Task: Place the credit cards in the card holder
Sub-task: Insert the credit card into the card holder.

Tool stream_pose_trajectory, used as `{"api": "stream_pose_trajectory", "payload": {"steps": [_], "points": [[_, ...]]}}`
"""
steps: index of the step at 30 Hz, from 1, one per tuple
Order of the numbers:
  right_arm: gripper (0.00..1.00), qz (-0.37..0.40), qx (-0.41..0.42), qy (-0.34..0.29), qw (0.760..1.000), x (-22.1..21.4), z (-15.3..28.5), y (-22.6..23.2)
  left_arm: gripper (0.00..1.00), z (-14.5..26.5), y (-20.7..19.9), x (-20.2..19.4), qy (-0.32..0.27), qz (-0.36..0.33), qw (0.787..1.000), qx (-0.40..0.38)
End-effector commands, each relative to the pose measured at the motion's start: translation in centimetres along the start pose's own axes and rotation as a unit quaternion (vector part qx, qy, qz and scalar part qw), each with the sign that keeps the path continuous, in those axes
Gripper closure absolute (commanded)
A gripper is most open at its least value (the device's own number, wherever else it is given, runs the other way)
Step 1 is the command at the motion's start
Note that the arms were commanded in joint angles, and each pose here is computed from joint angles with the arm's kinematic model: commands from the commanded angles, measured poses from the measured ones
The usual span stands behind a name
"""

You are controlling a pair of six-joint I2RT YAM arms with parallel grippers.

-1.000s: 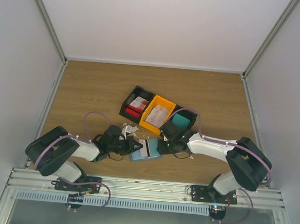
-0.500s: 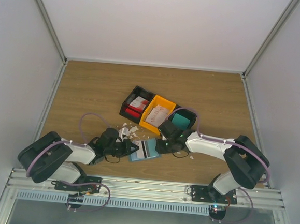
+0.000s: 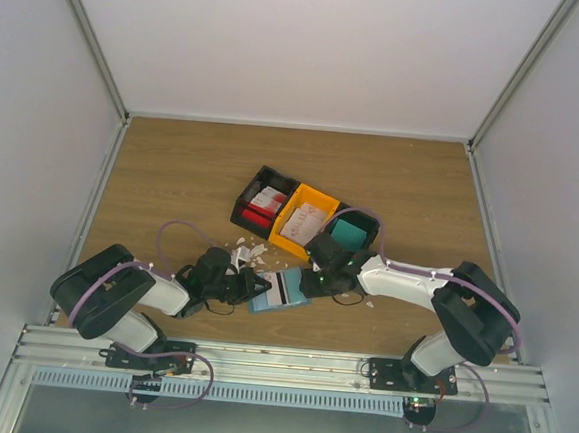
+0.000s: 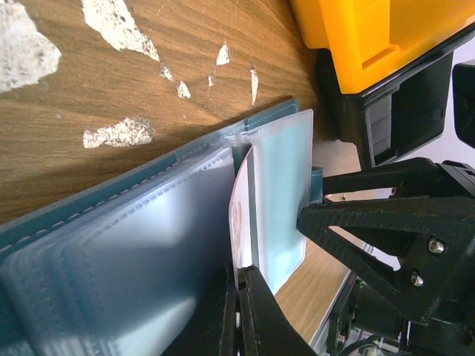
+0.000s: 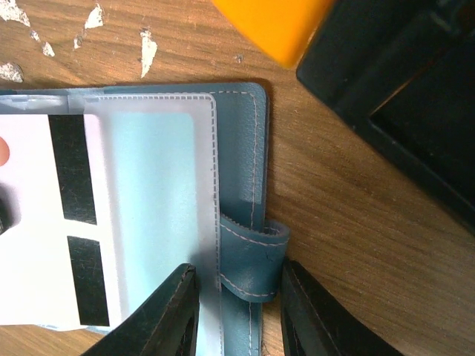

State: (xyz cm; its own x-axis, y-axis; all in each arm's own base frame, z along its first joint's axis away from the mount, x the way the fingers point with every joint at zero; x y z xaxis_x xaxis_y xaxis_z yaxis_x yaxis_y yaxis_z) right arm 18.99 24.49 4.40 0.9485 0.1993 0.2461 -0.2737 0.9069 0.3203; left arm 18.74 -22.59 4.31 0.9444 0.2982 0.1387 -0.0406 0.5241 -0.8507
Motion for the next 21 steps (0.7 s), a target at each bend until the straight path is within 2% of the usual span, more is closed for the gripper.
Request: {"api": "stream_pose_trajectory", "payload": {"steps": [1, 6, 15, 21], "points": [[0.69, -0.010, -0.062, 0.101, 0.993, -5.5, -2.3, -3.2, 1.00, -0.1, 1.1, 0.2, -0.017, -0.003, 1.000, 0.022], [0.69, -0.012, -0.060, 0.099, 0.993, -5.5, -2.4, -3.1, 1.00, -0.2, 1.1, 0.3, -0.020, -0.010, 1.000, 0.021], [0.71, -0.020, -0.037, 0.088, 0.995, -5.3, -2.3, -2.5, 1.00, -1.6, 0.1, -1.6, 0.016, -0.021, 1.000, 0.001], [0.72, -0.017, -0.022, 0.088, 0.996, -5.5, -2.3, -2.2, 1.00, -2.1, -0.1, -1.2, -0.003, -0.011, 1.000, 0.001]]}}
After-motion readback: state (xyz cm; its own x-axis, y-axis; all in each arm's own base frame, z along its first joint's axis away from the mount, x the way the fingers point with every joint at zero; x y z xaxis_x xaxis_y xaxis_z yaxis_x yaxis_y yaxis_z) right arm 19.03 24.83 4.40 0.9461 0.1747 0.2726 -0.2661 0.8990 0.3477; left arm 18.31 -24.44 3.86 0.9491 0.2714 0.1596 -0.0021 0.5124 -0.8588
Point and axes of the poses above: each gripper's point midway between its finger pads, its own z axis back along the fingers, its own y axis along the line the jaws close on, x = y × z, the point moved 3 cm from there along z, back along the fingers
